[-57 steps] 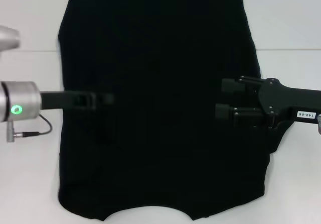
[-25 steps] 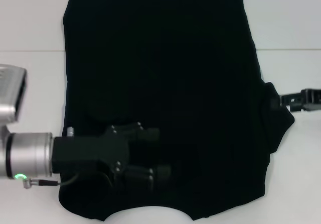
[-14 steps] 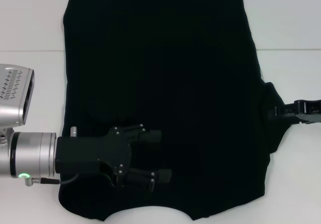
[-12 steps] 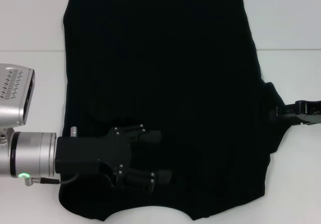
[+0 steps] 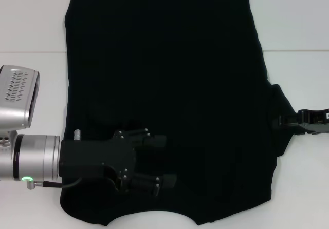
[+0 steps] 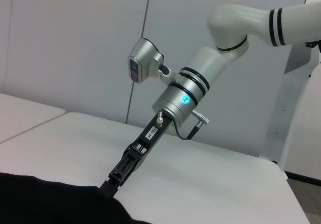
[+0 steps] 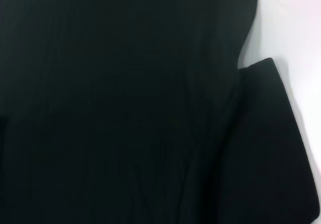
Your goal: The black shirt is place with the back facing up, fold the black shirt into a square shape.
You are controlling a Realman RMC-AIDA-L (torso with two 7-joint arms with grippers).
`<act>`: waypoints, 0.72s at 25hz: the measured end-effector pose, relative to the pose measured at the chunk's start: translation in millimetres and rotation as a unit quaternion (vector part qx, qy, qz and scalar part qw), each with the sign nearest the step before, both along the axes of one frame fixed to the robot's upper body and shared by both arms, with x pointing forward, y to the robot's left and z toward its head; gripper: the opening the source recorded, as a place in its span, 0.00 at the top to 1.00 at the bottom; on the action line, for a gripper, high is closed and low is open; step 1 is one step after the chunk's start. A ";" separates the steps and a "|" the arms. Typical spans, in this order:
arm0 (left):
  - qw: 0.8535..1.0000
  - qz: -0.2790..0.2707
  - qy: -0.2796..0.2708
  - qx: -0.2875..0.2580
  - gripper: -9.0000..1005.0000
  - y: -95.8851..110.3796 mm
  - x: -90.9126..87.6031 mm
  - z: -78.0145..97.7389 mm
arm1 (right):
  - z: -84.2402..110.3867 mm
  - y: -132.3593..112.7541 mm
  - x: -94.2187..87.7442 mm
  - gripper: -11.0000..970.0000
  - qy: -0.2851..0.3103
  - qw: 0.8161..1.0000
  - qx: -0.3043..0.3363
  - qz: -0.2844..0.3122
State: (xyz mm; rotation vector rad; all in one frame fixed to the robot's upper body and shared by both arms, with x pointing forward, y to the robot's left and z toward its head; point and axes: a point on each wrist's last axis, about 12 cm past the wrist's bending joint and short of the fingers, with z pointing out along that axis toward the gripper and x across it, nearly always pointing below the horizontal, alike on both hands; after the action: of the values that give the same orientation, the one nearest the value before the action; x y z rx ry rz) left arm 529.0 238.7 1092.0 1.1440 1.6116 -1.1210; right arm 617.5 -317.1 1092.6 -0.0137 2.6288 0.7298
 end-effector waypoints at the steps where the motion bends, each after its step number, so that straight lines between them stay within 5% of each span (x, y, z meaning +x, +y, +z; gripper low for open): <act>1: 1.000 0.001 0.000 0.000 0.06 0.3 0.2 -0.1 | -0.2 0.6 0.4 0.18 -0.001 1.000 -0.001 -0.001; 9: 1.000 0.006 0.002 -0.002 0.06 1.6 0.0 -0.4 | -3.2 2.5 3.7 0.20 -0.014 1.000 -0.009 -0.013; 18: 1.000 0.011 0.005 -0.006 0.06 2.5 -1.4 -1.5 | -5.1 8.2 4.4 0.51 -0.017 1.000 -0.009 -0.010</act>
State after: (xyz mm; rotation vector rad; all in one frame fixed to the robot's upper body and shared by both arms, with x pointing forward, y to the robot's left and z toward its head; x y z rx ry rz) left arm 527.6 241.2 1090.5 1.1136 1.6190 -1.1216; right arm 621.9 -308.8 1087.5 -0.0053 2.6003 0.6935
